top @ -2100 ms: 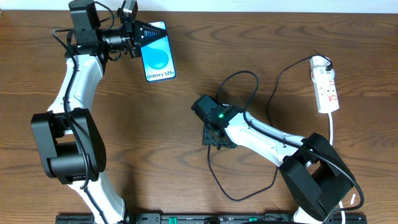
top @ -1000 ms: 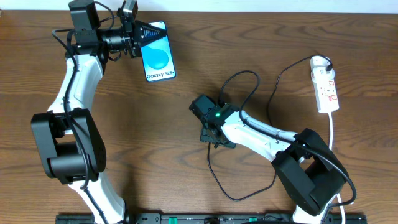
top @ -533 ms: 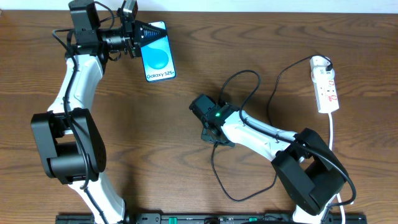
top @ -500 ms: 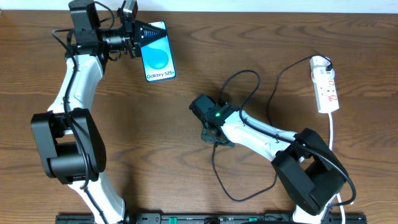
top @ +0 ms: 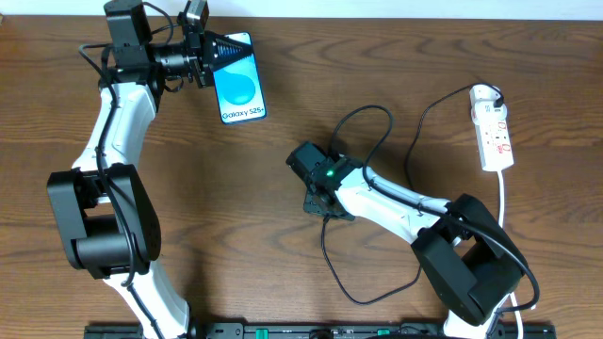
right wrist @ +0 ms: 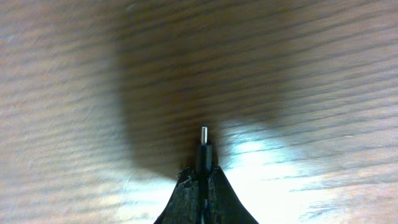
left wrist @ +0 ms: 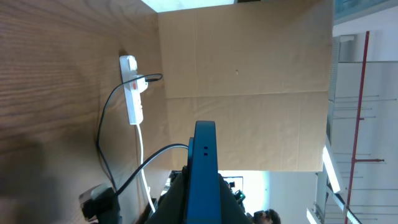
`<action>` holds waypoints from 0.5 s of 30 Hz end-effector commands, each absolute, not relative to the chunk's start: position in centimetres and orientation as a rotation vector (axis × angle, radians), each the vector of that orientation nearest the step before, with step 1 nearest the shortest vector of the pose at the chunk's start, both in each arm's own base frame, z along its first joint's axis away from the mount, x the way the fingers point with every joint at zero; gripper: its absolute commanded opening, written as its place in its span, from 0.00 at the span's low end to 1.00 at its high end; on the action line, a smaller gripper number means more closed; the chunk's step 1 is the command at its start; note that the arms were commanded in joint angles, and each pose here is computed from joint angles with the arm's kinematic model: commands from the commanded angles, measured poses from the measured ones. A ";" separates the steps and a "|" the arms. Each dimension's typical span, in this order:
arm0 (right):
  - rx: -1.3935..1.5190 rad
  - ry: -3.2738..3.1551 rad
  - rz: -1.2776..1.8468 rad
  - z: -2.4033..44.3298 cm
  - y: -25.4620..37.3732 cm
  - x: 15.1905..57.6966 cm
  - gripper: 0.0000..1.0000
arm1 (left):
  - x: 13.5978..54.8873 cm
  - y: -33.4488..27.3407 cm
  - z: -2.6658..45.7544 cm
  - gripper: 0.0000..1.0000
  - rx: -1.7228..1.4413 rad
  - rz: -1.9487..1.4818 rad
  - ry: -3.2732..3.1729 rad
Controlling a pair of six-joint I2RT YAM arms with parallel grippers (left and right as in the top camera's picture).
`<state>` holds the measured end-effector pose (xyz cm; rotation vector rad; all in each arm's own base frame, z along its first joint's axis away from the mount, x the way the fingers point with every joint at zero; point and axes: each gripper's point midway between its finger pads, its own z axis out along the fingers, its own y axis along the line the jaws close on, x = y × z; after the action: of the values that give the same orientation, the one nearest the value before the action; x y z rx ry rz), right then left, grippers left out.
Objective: Plug charger to phone and switch on socket
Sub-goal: 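Close the right gripper on the cable plug and lift it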
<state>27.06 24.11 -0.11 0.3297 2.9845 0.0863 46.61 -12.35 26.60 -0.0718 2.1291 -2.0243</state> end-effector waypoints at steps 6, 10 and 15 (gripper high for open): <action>-0.176 3.132 0.728 3.2 29.8 26.0 0.01 | 45.9 -12.3 28.1 0.07 -0.004 -2.014 2.102; -0.381 3.075 1.141 5.9 32.0 25.0 0.01 | 45.9 -12.3 28.1 0.07 -0.004 -2.014 2.102; -0.484 2.958 1.451 8.5 33.2 24.9 0.01 | 45.9 -12.3 28.1 0.07 -0.004 -2.014 2.102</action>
<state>25.87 31.35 5.46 -0.3013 3.0751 1.1108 46.62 -12.35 26.59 -0.0721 2.1291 -2.0240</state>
